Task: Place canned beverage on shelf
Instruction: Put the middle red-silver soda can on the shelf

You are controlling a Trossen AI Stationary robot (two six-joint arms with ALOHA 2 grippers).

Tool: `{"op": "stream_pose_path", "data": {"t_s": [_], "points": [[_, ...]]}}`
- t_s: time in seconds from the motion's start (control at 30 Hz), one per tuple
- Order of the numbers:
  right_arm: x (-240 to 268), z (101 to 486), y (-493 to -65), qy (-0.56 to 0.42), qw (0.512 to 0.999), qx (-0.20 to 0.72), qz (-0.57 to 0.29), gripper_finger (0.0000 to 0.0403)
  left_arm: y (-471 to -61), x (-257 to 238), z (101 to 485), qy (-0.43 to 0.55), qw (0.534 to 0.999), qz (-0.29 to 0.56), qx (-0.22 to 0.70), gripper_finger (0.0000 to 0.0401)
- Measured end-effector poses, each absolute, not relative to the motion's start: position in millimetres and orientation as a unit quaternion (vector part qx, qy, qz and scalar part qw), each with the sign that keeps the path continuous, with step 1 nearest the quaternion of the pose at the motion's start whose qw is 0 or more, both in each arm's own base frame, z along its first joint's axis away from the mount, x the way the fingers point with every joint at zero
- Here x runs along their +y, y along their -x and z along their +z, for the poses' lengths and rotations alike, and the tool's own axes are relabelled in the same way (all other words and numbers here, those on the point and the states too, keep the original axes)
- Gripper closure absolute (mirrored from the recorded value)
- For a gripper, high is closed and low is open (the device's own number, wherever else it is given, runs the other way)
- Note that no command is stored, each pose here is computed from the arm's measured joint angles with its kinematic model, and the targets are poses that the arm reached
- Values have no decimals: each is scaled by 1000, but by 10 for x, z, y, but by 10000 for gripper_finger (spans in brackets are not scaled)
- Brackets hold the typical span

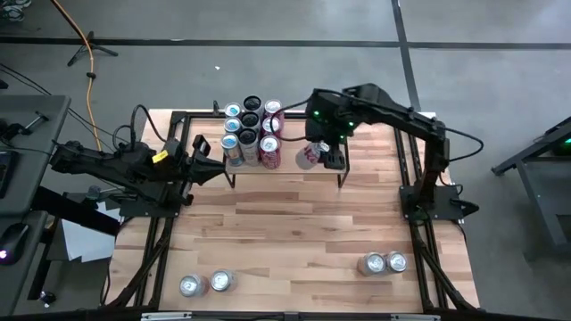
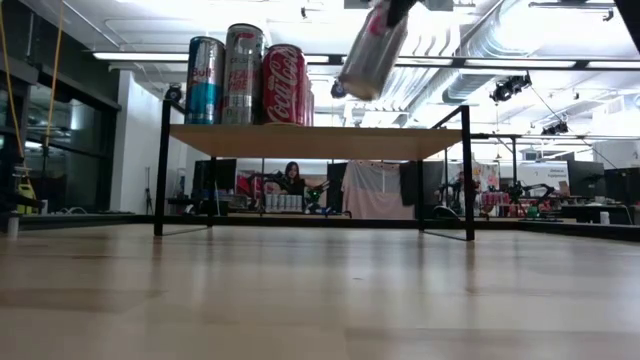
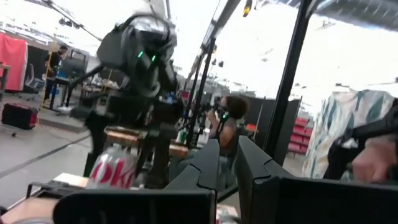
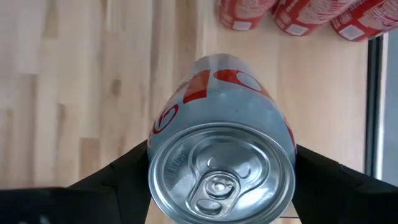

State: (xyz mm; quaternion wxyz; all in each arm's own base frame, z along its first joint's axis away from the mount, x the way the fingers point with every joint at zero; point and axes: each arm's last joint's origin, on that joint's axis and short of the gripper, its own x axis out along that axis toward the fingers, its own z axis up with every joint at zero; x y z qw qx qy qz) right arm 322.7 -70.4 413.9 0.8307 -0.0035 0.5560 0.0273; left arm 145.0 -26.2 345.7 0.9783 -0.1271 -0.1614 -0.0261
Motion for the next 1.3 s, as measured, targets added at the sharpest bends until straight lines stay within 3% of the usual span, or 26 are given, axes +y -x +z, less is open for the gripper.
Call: {"op": "stream_pose_path", "data": {"t_s": [0.4, 0.73, 0.9, 1.3], "points": [[-1029, 3951, -3324, -13, 810, 585, -35, 119, -1451, -227, 3547, 146, 967, 31, -206, 401], [-976, 3958, -3337, -56, 819, 571, 14, 119, -2114, -310, 3892, 24, 996, 82, 38, 389], [-793, 4026, -3368, -53, 827, 557, 53, 119, -2259, -280, 4018, -17, 981, 97, 166, 320], [-244, 4270, -3385, -16, 848, 519, 109, 119, -2680, -305, 3812, 73, 972, 61, 217, 103]]}}
